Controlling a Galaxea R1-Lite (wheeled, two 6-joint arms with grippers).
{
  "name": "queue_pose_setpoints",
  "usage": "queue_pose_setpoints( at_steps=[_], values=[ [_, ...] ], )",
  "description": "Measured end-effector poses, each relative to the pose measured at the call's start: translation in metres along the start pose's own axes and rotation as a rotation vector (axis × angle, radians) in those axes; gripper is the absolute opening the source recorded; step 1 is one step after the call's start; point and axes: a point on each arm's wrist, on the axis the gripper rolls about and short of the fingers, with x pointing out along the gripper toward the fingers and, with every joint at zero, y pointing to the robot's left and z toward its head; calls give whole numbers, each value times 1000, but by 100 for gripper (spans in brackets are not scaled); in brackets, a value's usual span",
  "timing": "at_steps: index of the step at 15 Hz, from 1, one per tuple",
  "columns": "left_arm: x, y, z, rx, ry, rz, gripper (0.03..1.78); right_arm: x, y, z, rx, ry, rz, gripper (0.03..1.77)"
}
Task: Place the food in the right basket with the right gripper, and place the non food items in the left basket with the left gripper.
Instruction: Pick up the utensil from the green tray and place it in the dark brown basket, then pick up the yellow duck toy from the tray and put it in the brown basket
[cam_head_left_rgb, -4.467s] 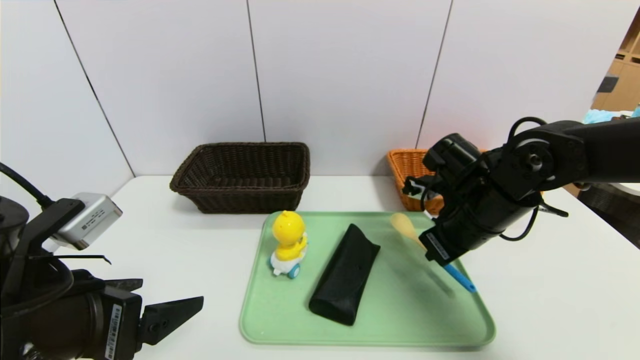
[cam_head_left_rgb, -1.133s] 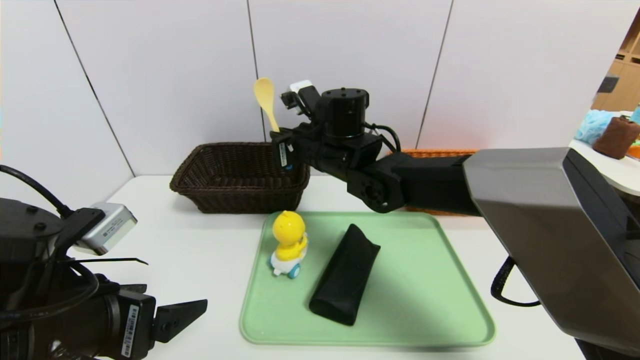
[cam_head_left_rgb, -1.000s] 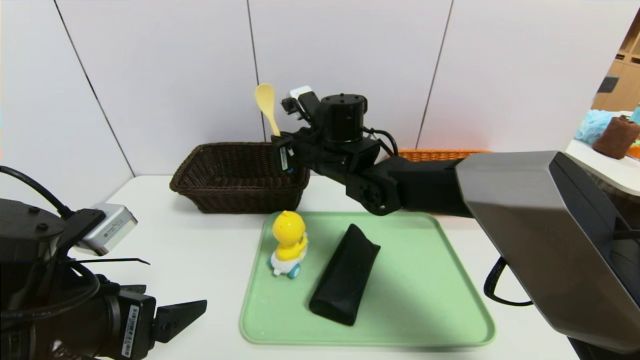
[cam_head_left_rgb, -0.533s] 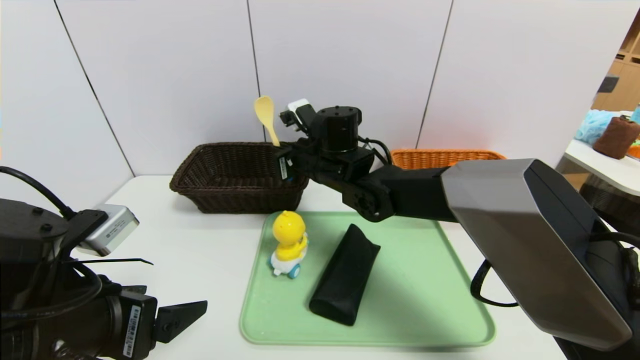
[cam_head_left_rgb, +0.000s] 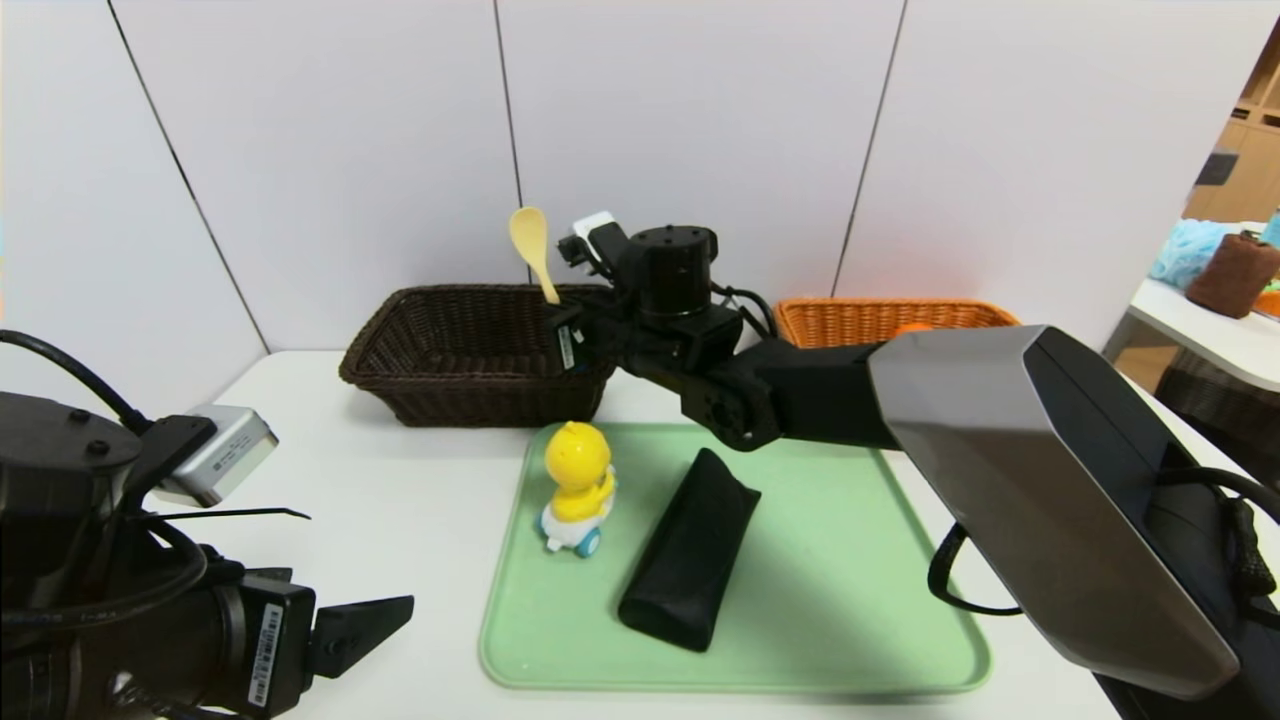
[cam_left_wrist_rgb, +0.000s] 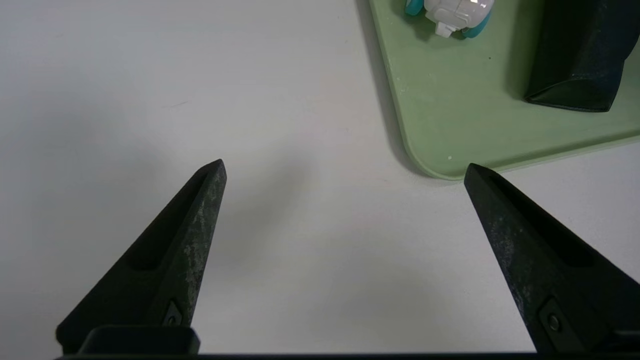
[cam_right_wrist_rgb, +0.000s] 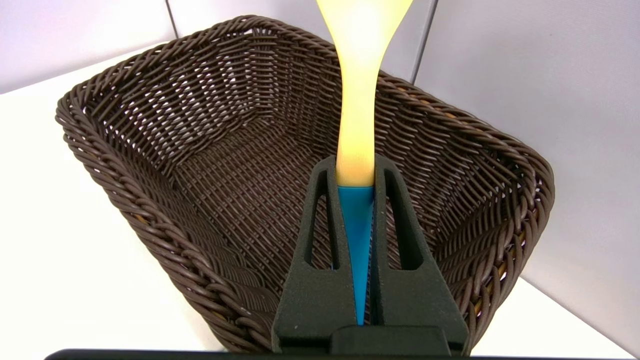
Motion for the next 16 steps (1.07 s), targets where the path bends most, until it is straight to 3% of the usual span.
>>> queue_pose_setpoints(
  at_steps=[4,7,10,16],
  values=[
    [0,0,0,0,1,2,169,0,0,0,-6,1,-1,14],
    [1,0,0,0,1,3,169,0,0,0,-8,1,-1,63],
    [1,0,0,0,1,4,169,0,0,-1,-9,2,-1,99],
    [0,0,1,-2,-3,4,169,-8,-1,14,5,0,-17,137]
  ],
)
